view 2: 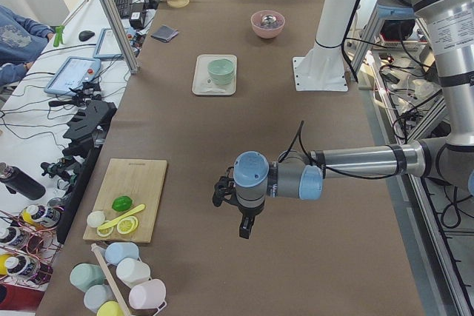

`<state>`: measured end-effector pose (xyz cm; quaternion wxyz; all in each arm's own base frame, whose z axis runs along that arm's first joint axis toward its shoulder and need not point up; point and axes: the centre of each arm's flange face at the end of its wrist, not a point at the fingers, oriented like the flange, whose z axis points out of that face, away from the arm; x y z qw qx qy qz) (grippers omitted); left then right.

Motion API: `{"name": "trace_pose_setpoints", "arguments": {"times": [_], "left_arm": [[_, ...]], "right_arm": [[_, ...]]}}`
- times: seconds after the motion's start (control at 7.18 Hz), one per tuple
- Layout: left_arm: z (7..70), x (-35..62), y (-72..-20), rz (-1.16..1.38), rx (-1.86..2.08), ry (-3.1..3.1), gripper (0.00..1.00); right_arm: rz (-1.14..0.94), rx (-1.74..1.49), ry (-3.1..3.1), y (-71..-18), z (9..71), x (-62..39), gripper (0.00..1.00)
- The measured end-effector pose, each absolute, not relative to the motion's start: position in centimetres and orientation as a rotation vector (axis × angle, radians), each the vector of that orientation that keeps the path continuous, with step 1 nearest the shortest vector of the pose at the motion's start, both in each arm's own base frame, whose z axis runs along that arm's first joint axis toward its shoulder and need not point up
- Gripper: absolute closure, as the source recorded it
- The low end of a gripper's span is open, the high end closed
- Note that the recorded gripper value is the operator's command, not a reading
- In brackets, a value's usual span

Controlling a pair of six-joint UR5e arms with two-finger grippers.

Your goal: Stack green bowls together

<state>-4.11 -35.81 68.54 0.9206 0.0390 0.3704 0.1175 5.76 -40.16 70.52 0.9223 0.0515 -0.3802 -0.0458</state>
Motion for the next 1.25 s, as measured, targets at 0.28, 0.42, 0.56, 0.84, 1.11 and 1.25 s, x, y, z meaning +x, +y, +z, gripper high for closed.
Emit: {"name": "trace_pose_setpoints", "arguments": {"times": [0.28,0.42,0.56,0.84,1.11,1.25], "left_arm": [[68.5,-4.4,-35.8,0.236,0.085,0.762,0.02],[68.6,-4.5,-35.8,0.233,0.084,0.762,0.02],[68.9,-4.5,-35.7,0.230,0.079,0.762,0.02],[69.5,-4.5,-35.5,0.225,0.068,0.763,0.02],[69.6,-4.4,-35.4,0.219,0.063,0.787,0.02],[69.5,-4.2,-35.3,0.205,0.058,0.823,0.02]], "right_arm": [[-0.103,0.089,-0.769,-40.4,70.5,5.4,0.00],[-0.109,0.066,-0.770,-40.7,70.4,4.8,0.00],[-0.112,0.054,-0.772,-41.2,70.2,4.5,0.00],[-0.114,0.050,-0.777,-41.6,69.8,4.3,0.00],[-0.117,0.051,-0.778,-41.8,69.6,4.2,0.00],[-0.117,0.051,-0.779,-41.7,69.6,4.2,0.00]]}}
